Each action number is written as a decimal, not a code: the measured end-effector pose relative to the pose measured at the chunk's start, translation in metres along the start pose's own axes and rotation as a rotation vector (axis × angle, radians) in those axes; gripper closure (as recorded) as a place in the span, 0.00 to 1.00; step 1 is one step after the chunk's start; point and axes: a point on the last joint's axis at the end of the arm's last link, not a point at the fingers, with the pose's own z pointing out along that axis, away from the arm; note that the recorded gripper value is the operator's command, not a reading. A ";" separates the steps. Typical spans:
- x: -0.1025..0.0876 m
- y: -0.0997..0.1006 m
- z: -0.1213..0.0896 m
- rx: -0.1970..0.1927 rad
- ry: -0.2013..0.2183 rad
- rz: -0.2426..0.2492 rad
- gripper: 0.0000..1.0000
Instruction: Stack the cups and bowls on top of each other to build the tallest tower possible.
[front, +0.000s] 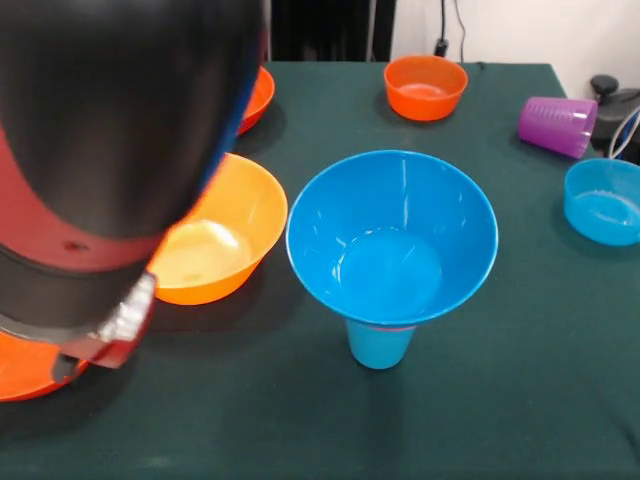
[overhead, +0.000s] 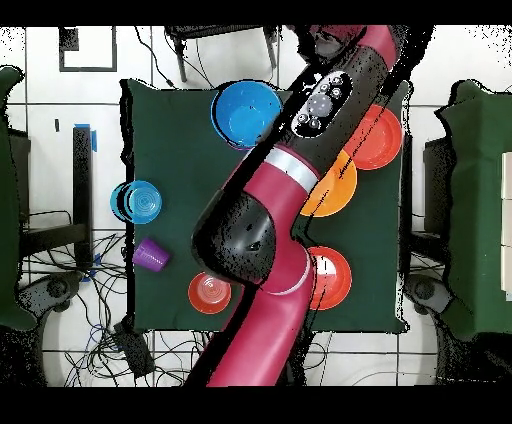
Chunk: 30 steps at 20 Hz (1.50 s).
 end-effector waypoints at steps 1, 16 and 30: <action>0.001 0.003 0.003 -0.006 0.004 -0.002 0.00; 0.047 0.098 0.050 -0.015 0.109 -0.140 0.00; 0.068 0.097 0.075 0.007 0.087 -0.170 0.00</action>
